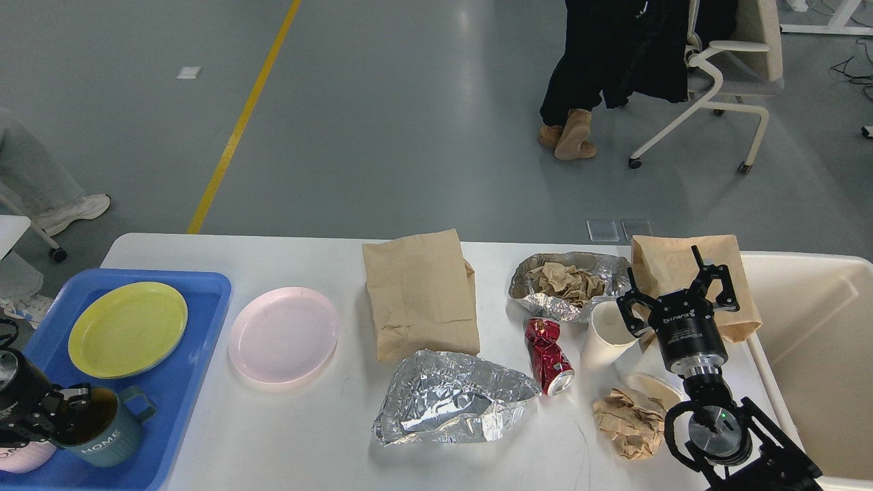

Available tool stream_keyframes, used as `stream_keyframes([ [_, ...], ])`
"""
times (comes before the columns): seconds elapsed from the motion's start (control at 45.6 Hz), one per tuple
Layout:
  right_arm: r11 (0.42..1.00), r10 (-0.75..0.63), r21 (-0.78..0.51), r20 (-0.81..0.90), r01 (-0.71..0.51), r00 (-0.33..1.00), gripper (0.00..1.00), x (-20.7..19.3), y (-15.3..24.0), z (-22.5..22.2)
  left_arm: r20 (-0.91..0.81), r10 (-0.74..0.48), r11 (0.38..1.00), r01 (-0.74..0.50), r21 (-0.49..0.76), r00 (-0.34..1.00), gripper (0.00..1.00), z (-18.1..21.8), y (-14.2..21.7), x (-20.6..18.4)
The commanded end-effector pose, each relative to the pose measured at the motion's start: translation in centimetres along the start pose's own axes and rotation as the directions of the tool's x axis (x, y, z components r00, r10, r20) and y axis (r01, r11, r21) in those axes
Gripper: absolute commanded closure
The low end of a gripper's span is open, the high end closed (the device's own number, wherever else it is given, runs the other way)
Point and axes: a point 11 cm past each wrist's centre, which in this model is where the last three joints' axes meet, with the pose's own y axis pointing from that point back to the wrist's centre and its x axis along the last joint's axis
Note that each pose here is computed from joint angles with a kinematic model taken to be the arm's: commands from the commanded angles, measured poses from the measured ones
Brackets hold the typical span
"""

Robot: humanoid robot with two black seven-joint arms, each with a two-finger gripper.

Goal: Tidy desktop
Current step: 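Lift the teal mug and place it on the tray beside the pink mug, then move the left gripper to the edge of the pink plate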

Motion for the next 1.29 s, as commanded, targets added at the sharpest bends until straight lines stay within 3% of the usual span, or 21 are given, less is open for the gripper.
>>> stream_keyframes([
  [0.0,1.000,0.000,0.000,0.000,0.000,1.000,0.00,0.0,0.0,0.0,-0.004,-0.004,1.000,0.004,-0.006,1.000,1.00,0.1,-0.2,-0.1],
  [0.154,1.000,0.000,0.000,0.000,0.000,1.000,0.00,0.0,0.0,0.0,-0.005,-0.003,1.000,0.003,-0.008,1.000,0.96,0.1,-0.3,-0.2],
  [0.263,1.000,0.000,0.000,0.000,0.000,1.000,0.00,0.0,0.0,0.0,0.001,-0.003,1.000,0.003,-0.009,1.000,0.86,0.4,-0.5,-0.2],
  [0.395,1.000,0.000,0.000,0.000,0.000,1.000,0.00,0.0,0.0,0.0,0.007,0.014,1.000,-0.014,-0.013,1.000,0.52,0.9,-1.4,-0.4],
  [0.461,1.000,0.000,0.000,0.000,0.000,1.000,0.00,0.0,0.0,0.0,0.001,0.031,0.999,-0.031,-0.013,1.000,0.24,0.8,-1.6,-0.3],
  [0.504,1.000,0.000,0.000,0.000,0.000,1.000,0.00,0.0,0.0,0.0,0.001,0.035,0.999,-0.035,-0.016,0.999,0.11,0.9,-1.5,-0.3],
  [1.009,1.000,0.000,0.000,0.000,0.000,1.000,0.00,0.0,0.0,0.0,-0.011,0.016,1.000,-0.016,0.003,1.000,0.08,-0.1,-1.1,-0.5],
  [1.272,1.000,0.000,0.000,0.000,0.000,1.000,0.00,0.0,0.0,0.0,0.019,-0.008,1.000,0.008,-0.004,1.000,0.08,0.7,2.1,-0.8],
])
